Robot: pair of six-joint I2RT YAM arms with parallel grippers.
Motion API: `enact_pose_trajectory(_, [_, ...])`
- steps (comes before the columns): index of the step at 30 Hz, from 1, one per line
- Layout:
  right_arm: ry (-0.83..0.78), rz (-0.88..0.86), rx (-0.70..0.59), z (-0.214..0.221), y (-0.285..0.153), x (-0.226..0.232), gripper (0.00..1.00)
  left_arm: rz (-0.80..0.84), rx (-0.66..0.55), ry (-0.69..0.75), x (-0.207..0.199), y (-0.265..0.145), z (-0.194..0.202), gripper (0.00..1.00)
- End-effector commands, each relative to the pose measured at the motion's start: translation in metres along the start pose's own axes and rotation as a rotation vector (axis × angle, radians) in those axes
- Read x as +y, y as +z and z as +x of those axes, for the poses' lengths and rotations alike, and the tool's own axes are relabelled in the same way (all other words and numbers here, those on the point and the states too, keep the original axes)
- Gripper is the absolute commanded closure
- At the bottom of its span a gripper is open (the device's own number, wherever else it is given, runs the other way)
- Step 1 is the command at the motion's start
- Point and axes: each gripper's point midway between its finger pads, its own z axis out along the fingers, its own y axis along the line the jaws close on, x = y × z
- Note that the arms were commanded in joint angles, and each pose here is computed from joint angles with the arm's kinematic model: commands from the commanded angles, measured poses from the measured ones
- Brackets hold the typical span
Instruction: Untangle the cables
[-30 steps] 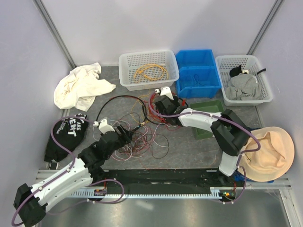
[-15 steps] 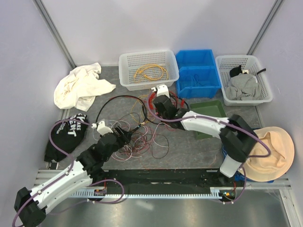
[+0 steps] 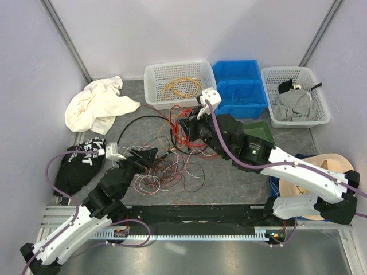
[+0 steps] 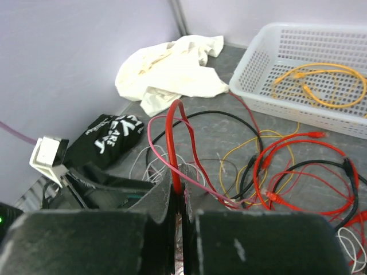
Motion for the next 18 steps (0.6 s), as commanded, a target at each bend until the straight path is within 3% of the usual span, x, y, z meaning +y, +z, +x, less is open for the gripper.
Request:
enact_pose_trajectory(1, [0.06, -0.056, 0.02, -0.008, -0.021, 0.012, 1.0, 0.179, -0.155, -0.001, -0.04, -0.012, -0.043, 0.01])
enact_pose_trajectory(6, [0.088, -0.074, 0.021, -0.008, -0.029, 0.013, 1.0, 0.457, -0.256, 0.001, -0.074, -0.028, -0.05, 0.01])
enact_pose_trajectory(13, [0.127, -0.182, 0.015, -0.025, -0.039, 0.034, 1.0, 0.418, -0.045, 0.078, -0.08, -0.003, -0.008, 0.04])
enact_pose_trajectory(16, [0.131, -0.31, 0.059, -0.024, -0.041, 0.062, 1.0, 0.436, -0.026, 0.081, -0.087, -0.001, -0.005, 0.04])
enact_pose_trajectory(18, [0.133, -0.427, 0.089, -0.017, -0.045, 0.087, 1.0, 0.362, -0.057, 0.072, -0.078, 0.005, -0.014, 0.04])
